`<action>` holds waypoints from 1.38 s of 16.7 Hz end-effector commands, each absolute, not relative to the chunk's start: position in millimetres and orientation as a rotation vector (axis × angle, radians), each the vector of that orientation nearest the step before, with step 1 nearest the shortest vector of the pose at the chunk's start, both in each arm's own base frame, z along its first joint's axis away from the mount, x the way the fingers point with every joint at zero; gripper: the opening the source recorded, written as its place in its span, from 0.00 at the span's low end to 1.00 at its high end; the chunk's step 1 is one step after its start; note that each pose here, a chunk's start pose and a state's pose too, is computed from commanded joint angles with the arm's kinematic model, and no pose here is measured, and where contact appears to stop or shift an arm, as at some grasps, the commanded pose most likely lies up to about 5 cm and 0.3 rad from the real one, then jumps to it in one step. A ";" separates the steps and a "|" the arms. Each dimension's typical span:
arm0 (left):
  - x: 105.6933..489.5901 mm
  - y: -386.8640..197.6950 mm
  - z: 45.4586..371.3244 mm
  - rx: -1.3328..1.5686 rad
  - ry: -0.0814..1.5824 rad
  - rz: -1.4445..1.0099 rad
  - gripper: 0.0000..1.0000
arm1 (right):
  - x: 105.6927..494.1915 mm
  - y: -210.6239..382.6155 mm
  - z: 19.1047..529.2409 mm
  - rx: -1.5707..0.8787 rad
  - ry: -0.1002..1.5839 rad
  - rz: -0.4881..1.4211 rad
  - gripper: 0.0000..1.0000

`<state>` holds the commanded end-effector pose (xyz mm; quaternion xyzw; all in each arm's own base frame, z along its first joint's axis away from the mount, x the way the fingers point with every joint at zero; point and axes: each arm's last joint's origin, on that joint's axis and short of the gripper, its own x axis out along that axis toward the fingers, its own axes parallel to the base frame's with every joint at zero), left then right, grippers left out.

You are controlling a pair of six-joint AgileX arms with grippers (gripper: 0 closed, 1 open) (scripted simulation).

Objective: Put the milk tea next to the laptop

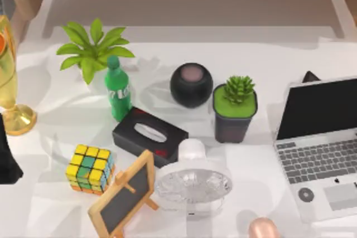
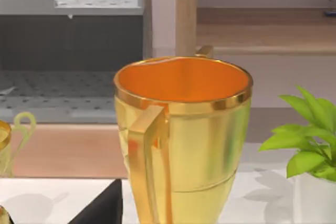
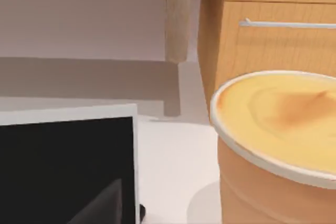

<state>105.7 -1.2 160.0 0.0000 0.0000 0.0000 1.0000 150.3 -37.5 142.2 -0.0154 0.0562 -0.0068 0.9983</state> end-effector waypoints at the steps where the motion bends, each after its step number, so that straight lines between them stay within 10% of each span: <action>1: 105.7 -1.2 160.0 0.000 0.000 0.000 1.00 | 153.5 -42.4 137.2 -0.028 0.130 -0.014 1.00; 23: 105.7 -1.2 160.0 0.000 0.000 0.000 1.00 | 208.7 -84.1 97.3 -0.009 0.199 -0.017 1.00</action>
